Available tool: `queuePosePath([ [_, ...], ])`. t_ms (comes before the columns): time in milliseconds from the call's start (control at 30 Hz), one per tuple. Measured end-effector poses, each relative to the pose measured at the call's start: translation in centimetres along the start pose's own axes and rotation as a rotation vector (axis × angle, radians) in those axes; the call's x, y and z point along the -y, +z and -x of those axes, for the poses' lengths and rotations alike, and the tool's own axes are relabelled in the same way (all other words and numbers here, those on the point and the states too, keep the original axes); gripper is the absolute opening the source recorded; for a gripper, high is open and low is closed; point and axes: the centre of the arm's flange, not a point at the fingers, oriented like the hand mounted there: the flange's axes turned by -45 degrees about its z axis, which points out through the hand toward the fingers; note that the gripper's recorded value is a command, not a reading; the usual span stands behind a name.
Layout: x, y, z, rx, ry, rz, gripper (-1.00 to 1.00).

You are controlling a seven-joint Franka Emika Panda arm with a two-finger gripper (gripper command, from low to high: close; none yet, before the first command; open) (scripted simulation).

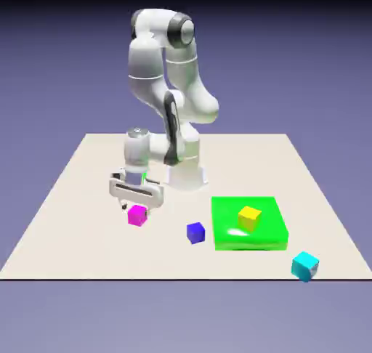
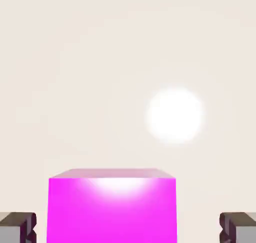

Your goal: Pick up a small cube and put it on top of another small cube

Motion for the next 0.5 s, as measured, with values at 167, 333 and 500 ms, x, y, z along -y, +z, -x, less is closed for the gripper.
queuePosePath([
  [167, -0.4, -2.1, -0.4, 0.001, -0.004, 0.026, -1.00],
  [333, -0.4, -5.4, -0.5, 0.000, -0.002, 0.026, -1.00],
  [500, 0.8, -7.0, -1.7, 0.001, -0.048, 0.003, -1.00],
])
